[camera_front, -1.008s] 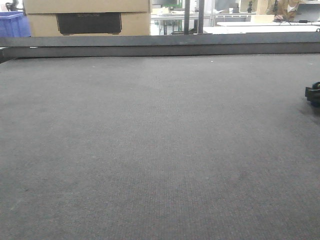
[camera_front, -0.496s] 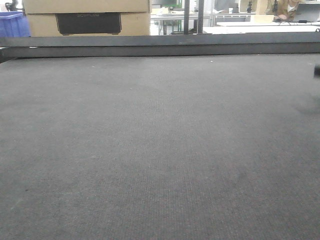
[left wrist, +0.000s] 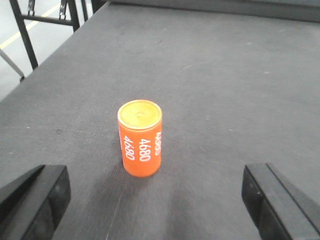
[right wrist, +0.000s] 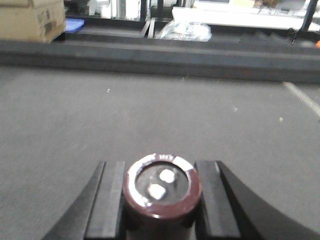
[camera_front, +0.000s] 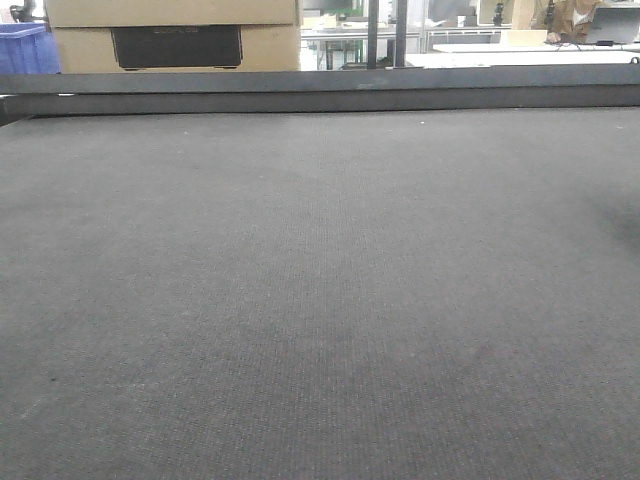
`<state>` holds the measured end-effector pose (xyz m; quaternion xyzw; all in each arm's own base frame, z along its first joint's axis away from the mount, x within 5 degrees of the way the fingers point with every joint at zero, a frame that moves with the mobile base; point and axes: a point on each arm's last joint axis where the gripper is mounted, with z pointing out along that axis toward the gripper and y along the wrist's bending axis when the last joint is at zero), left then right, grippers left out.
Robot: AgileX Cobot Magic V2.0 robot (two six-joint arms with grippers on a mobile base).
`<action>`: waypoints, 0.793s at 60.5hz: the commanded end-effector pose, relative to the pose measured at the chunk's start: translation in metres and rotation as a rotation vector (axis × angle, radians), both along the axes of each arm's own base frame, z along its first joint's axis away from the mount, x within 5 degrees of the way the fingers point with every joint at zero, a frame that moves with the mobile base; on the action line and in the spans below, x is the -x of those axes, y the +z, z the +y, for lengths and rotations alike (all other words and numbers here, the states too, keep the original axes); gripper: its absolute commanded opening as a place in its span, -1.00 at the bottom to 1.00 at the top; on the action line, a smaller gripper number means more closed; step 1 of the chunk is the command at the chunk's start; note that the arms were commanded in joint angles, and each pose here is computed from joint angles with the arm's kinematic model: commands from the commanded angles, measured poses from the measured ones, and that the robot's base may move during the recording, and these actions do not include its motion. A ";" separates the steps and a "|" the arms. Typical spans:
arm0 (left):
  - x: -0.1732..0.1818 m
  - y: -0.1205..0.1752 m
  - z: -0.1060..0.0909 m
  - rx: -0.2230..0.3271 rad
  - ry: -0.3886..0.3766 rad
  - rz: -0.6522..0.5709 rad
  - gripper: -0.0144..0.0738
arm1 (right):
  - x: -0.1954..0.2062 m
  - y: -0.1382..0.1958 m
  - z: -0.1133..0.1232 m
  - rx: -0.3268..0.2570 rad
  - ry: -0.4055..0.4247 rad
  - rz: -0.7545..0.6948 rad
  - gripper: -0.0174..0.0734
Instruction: Place cylindrical capacitor in blue bin on shelf
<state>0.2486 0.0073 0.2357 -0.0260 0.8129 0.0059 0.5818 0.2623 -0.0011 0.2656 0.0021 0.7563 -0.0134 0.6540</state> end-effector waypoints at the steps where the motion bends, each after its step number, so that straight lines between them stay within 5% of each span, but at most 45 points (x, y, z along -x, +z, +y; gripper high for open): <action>1: -0.018 -0.011 0.003 0.005 0.022 -0.091 0.69 | 0.008 0.008 0.004 0.003 0.020 -0.002 -0.77; 14: -0.044 -0.044 0.009 0.021 0.090 -0.162 0.69 | 0.023 0.025 0.005 0.001 0.027 -0.035 -0.77; 48: -0.108 -0.081 0.012 0.053 0.112 -0.112 0.69 | 0.030 0.034 0.005 0.001 0.028 -0.061 -0.77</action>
